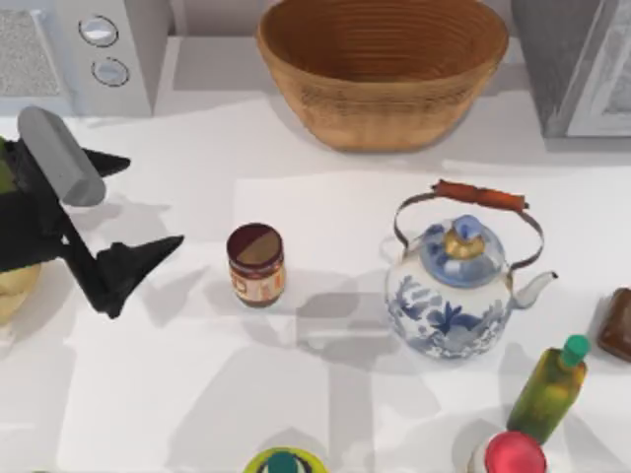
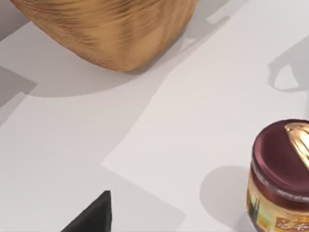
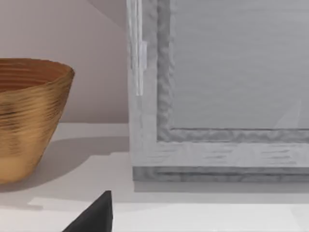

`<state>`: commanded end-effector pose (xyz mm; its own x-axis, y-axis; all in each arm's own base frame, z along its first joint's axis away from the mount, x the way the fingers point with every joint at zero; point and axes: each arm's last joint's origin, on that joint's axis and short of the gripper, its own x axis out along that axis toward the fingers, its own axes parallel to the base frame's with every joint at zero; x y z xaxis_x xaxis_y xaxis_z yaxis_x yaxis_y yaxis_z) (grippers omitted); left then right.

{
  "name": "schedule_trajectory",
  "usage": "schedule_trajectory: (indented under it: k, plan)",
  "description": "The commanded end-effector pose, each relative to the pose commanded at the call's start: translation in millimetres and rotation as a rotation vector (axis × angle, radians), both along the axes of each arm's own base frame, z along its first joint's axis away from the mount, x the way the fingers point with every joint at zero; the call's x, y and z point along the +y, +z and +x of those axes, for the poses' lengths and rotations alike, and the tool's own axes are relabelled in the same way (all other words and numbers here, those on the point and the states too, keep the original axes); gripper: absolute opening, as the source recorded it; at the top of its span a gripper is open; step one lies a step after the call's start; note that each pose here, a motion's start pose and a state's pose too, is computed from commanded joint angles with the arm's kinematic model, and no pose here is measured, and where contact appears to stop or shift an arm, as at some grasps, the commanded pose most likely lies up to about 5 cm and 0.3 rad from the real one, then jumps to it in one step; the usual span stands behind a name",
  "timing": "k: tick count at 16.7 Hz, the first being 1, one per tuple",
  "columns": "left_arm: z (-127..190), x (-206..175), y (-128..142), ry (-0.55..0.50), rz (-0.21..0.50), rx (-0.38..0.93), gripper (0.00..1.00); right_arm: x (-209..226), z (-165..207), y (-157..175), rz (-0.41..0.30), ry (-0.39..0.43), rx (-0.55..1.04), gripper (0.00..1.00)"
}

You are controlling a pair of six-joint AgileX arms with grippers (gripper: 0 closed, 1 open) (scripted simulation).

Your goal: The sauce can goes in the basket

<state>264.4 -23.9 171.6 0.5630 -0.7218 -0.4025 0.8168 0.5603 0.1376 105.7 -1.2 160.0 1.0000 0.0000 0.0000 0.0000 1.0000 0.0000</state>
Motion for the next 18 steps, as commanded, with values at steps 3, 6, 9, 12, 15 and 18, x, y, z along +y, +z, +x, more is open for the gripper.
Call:
schedule_trajectory:
  k: [3, 6, 9, 12, 15, 18]
  plan:
    - [31.3, -1.8, -33.4, -0.172, -0.041, 0.032, 1.0, 0.0, 0.0, 0.0, 0.0, 0.0, 0.0, 1.0]
    - [51.8, -3.3, -69.5, -0.315, -0.109, 0.047, 1.0, 0.0, 0.0, 0.0, 0.0, 0.0, 0.0, 1.0]
    - [62.5, -5.1, -101.9, -0.42, -0.186, 0.051, 1.0, 0.0, 0.0, 0.0, 0.0, 0.0, 0.0, 1.0]
    - [66.0, -6.6, -123.0, -0.479, -0.241, 0.051, 1.0, 0.0, 0.0, 0.0, 0.0, 0.0, 0.0, 1.0]
    - [66.4, -6.9, -128.4, -0.492, -0.255, 0.052, 1.0, 0.0, 0.0, 0.0, 0.0, 0.0, 0.0, 1.0]
    - [66.4, -6.9, -128.4, -0.492, -0.255, 0.052, 1.0, 0.0, 0.0, 0.0, 0.0, 0.0, 0.0, 1.0]
